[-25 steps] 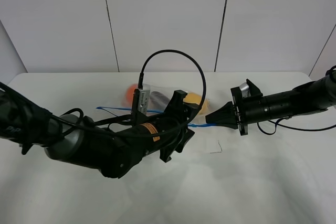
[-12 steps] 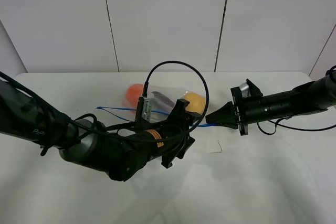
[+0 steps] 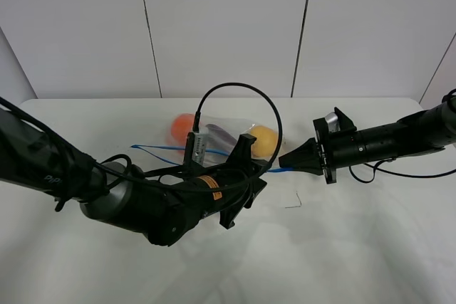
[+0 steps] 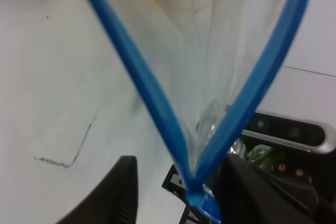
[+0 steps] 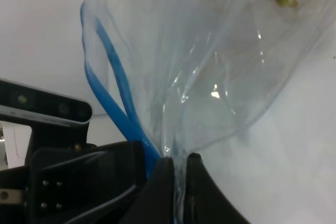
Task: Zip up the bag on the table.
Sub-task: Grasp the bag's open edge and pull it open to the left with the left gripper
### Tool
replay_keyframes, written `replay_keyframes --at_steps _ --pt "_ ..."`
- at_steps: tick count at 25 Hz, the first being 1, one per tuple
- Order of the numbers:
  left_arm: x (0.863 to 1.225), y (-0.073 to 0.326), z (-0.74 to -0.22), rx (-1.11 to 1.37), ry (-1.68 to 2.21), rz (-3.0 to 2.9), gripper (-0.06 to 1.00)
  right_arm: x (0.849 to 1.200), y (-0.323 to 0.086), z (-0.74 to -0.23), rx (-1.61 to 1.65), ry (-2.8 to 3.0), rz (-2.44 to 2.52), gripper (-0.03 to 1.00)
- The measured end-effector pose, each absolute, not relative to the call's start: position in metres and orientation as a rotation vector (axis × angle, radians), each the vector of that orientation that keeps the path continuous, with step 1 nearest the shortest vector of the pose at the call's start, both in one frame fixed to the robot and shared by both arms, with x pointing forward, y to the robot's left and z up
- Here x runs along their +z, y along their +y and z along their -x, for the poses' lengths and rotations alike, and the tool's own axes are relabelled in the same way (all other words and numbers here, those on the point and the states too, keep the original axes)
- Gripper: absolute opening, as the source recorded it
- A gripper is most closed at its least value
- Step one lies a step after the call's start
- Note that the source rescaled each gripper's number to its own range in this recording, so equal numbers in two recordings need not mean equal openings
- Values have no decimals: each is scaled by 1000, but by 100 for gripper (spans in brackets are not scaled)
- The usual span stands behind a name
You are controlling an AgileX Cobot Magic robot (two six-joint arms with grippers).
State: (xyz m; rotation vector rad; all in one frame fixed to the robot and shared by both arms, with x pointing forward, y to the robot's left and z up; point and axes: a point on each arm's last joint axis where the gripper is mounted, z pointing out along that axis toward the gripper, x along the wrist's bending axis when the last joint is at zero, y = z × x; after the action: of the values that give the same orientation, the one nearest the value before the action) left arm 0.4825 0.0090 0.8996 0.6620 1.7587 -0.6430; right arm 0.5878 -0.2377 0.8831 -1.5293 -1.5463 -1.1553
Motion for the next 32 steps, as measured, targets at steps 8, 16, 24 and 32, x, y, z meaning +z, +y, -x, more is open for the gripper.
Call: replay_keyframes --at_steps 8,16,24,32 --pt "899 10 -484 -650 1776 -620 55 883 -238 -588 -1154 -1547 1529 0" --pt "900 9 -482 -659 1764 -654 28 883 -238 -588 -1154 -1546 1529 0" --pt "900 8 -482 -660 1763 -658 20 883 -238 -588 -1152 -1548 1529 0" --pt "900 9 -482 -660 1760 -648 0 883 -238 -588 -1151 -1549 1529 0"
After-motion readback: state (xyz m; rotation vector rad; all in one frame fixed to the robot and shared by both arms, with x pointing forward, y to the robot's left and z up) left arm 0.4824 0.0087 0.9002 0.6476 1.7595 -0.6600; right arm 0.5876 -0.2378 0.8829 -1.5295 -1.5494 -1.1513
